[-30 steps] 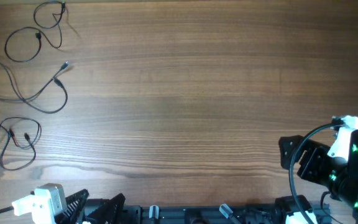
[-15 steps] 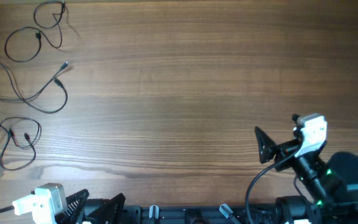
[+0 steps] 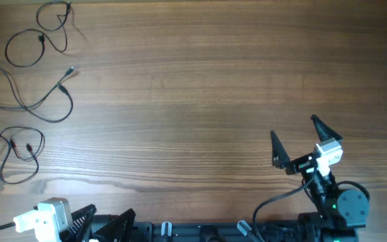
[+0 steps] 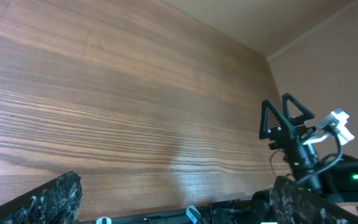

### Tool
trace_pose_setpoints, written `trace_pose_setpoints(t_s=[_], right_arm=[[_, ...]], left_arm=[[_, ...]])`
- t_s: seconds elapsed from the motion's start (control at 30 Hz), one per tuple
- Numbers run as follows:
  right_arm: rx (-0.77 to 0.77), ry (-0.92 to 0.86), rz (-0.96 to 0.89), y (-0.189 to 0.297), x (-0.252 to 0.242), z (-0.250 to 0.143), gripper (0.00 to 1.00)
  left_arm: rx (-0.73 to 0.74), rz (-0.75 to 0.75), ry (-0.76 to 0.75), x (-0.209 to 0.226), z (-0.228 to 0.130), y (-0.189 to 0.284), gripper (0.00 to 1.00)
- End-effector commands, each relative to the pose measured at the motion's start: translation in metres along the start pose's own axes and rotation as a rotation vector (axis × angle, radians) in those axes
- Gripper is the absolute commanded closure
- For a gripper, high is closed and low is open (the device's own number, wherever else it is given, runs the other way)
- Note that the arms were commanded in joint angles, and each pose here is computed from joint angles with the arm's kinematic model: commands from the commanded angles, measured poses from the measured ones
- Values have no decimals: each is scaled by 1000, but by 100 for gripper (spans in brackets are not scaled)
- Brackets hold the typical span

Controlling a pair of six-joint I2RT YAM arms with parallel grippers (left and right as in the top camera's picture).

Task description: Untangle cables

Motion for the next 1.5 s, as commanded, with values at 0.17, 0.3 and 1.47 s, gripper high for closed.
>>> trace_pose_setpoints(t_s=[0.17, 0.3, 1.47], right_arm=[[11, -43, -111, -3, -15, -34, 0], [64, -14, -116, -2, -17, -46, 0], [148, -6, -256, 4, -40, -64, 0]], left_arm=[[0, 2, 3, 1, 0, 0, 0], [0, 2, 3, 1, 0, 0, 0], [0, 2, 3, 1, 0, 0, 0]])
Point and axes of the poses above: each gripper's point midway between its finger pads, its own y axis back along the fingers, its own x axis along the line the jaws close on, z = x × y, the point moved 2 cm from there along y, back along the fingers, and after that the axes turned 6 degrees about y, right-handed, at the moved point
